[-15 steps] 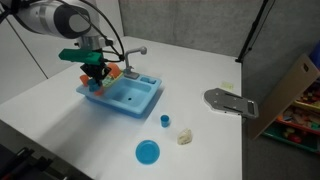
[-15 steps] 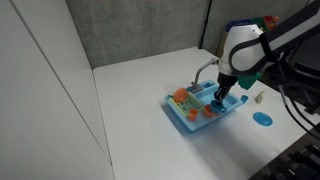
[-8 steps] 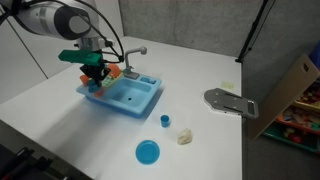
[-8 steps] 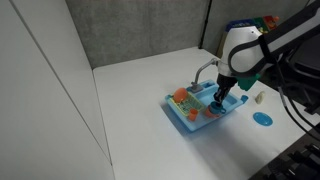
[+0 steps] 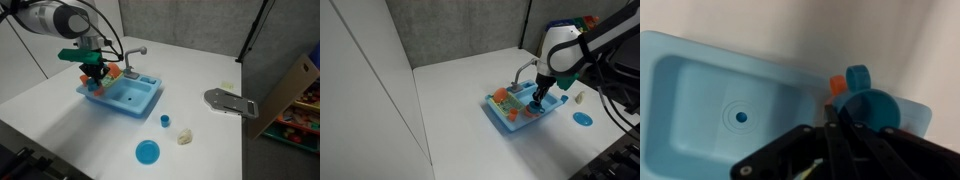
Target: Move the blue cup from the plate to inside the orange cup
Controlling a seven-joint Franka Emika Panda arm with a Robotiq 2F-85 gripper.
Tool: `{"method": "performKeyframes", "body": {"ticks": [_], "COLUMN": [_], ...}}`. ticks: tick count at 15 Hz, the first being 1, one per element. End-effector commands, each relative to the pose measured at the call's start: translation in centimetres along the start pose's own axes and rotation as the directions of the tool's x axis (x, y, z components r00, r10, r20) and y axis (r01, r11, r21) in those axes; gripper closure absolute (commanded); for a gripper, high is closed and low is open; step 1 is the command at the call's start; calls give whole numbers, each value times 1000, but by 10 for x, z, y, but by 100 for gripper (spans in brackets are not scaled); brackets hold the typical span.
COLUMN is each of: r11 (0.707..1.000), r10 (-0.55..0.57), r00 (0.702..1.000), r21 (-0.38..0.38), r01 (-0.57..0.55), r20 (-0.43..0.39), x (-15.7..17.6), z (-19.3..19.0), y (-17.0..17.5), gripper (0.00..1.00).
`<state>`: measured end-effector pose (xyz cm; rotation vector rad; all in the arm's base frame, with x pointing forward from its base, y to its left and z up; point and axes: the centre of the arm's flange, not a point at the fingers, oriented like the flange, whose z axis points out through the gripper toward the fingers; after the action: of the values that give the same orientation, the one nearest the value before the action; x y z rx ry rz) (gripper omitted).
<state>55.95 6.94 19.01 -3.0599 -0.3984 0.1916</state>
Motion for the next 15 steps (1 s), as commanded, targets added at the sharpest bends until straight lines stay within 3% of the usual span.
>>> {"method": "performKeyframes", "body": {"ticks": [1, 15], "r11": [1000, 1000], "r10": [-7, -3], "r00": [1000, 999], "r21": [6, 11], "r01": [7, 4], "r20": [-12, -33], "x": [7, 19], "z": [-11, -18], "y": [3, 7], "gripper": [97, 97]}}
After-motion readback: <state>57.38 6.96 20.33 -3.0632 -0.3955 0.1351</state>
